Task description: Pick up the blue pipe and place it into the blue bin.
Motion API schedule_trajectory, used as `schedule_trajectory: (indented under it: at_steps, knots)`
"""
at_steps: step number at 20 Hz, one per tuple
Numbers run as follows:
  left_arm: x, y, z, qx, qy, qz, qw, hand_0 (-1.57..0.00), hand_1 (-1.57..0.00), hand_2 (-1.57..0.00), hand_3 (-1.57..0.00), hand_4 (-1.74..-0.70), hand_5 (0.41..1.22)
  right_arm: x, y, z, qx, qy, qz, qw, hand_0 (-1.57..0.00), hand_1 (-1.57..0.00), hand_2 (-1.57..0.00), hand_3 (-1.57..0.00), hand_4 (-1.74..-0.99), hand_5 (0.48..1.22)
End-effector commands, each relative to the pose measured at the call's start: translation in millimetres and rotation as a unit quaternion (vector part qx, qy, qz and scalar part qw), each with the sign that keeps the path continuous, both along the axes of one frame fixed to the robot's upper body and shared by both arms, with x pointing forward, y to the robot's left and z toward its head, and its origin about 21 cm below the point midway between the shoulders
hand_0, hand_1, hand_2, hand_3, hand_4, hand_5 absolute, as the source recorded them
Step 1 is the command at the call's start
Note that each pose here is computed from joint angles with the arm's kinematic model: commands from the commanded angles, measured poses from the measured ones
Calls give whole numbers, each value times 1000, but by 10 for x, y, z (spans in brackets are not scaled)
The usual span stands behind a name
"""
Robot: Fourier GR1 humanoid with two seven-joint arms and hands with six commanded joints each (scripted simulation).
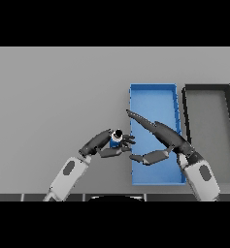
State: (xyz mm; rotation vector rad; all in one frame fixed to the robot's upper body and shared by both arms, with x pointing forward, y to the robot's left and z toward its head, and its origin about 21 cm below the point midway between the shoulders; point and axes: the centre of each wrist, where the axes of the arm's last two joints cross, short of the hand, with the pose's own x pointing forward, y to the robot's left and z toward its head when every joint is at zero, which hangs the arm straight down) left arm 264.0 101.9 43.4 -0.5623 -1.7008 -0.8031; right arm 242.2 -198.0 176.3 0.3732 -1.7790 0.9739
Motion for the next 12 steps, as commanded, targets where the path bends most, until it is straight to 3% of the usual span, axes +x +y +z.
schedule_trajectory:
  at_steps: [1, 8, 11, 12]
  knots:
    - [13, -1, 7, -2, 0, 1, 1000, -1571, -1571, -1571, -1571, -1475, 1221, 13, 48, 2, -1, 15, 17, 1000, 1, 1, 0, 1, -1232, 525]
    - [22, 39, -11, -9, 13, -16, 1000, -1571, -1571, -1571, -1571, -1476, 1221, 214, 452, -37, -40, 33, 86, 995, 1, 1, 1, 1, -1192, 514]
    - [73, 40, 10, -11, 17, -27, 999, -1571, -1571, -1571, -1571, -1459, 1221, 309, 640, -1, -50, 39, 103, 993, 1, 1, -1, 1, -1208, 512]
    - [67, 35, 12, -19, 7, -31, 999, -1571, -1571, -1571, -1571, -1454, 1221, 315, 703, 22, -54, 38, 109, 992, 1, -9, -20, 1, -1214, 511]
